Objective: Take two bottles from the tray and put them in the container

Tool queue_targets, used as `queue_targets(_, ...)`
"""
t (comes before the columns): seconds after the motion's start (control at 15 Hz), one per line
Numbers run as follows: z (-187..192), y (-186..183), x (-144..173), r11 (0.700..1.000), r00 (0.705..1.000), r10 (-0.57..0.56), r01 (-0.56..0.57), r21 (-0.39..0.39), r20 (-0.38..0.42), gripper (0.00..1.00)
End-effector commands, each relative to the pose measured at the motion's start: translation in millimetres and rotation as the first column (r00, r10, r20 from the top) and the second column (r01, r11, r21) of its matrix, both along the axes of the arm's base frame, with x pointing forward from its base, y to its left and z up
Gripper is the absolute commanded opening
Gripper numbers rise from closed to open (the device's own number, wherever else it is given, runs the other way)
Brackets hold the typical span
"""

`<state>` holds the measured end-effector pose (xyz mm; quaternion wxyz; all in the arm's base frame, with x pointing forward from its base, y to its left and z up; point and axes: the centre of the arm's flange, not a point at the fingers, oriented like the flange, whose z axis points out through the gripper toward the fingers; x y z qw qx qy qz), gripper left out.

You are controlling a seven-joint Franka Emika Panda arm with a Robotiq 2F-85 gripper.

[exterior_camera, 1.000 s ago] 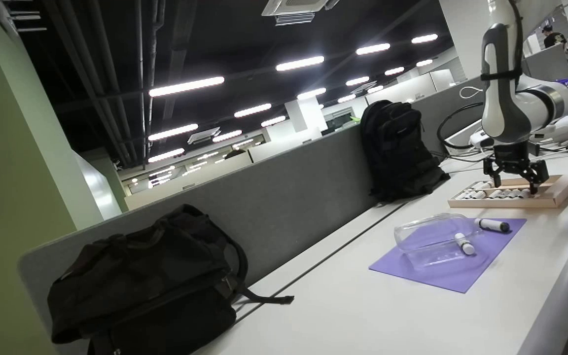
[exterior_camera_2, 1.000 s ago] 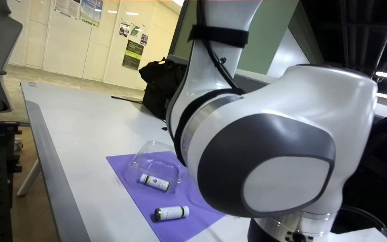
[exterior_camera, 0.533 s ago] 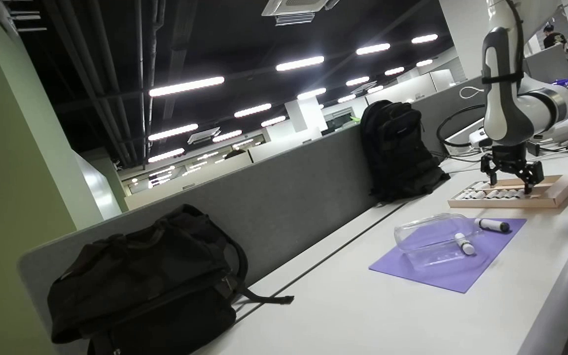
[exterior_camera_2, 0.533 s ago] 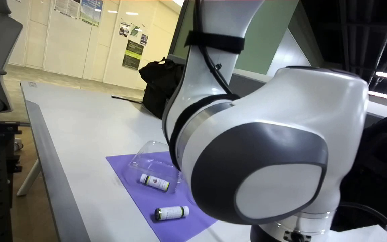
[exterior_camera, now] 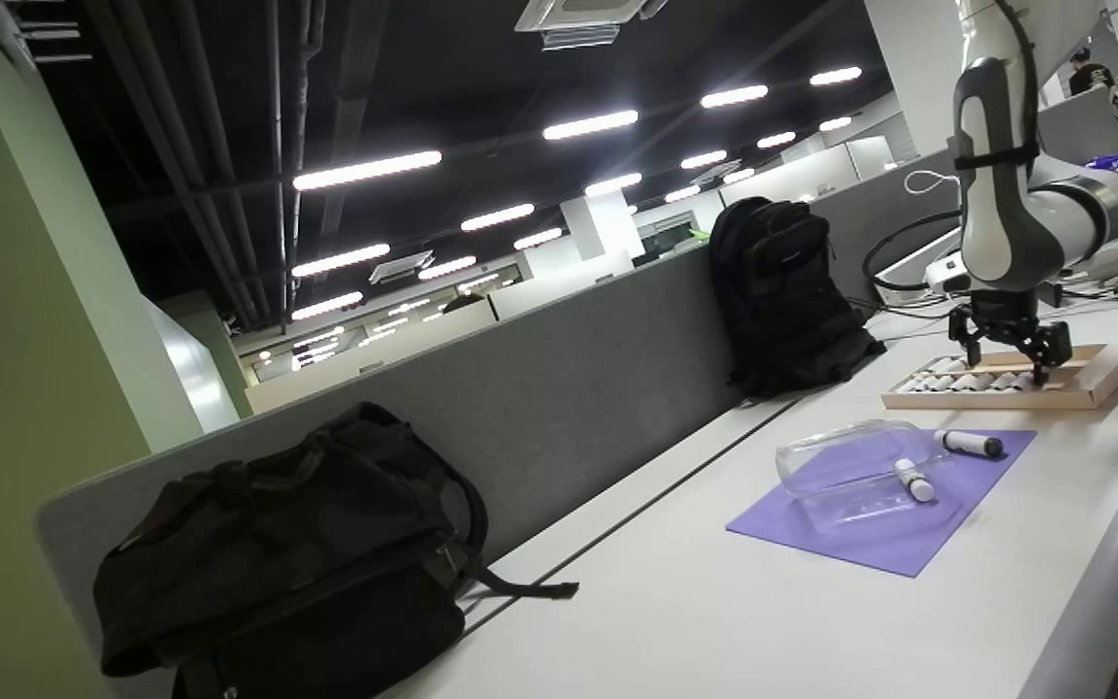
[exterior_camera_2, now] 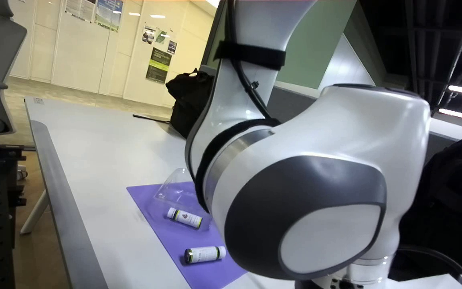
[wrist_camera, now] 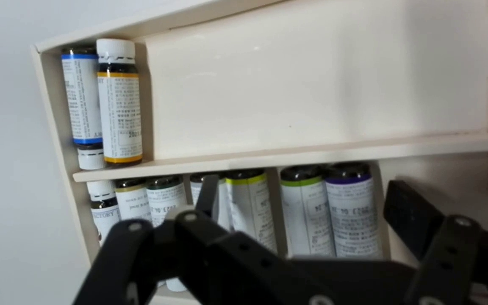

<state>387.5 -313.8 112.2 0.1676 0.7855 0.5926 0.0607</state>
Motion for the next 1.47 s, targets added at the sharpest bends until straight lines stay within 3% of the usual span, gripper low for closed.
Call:
queue_targets(0.0, -8.8, 4.5, 2.4, 0.999, 1.000, -0.016, 0.018, 0.048, -0.025, 1.00)
queue_targets(0.33, -13.8, 11.9, 3.7, 0.998, 0.999, 0.007, -0.004, 0.061, -0.041, 1.00)
queue_targets(0.4, -13.9, 11.2, 4.2, 0.998, 0.999, 0.008, -0.005, 0.068, -0.047, 0.78)
queue_targets(0.8, -14.4, 8.4, 3.2, 0.996, 0.997, -0.010, 0.017, 0.092, -0.079, 0.38)
queue_targets(0.87, -13.5, 7.9, 3.0, 0.996, 0.997, -0.012, 0.019, 0.091, -0.082, 0.32)
queue_targets(1.0, -13.8, 7.2, 2.6, 0.995, 0.996, -0.013, 0.021, 0.093, -0.087, 0.40)
queue_targets(1.07, -14.6, 6.9, 2.7, 0.995, 0.996, -0.014, 0.023, 0.095, -0.089, 0.32)
queue_targets(1.13, -14.7, 6.6, 2.9, 0.995, 0.996, -0.015, 0.024, 0.095, -0.089, 0.15)
queue_targets(1.27, -13.8, 6.6, 3.9, 0.995, 0.996, -0.017, 0.025, 0.092, -0.087, 0.03)
queue_targets(1.4, -13.5, 6.4, 3.9, 0.995, 0.996, -0.020, 0.029, 0.093, -0.092, 0.00)
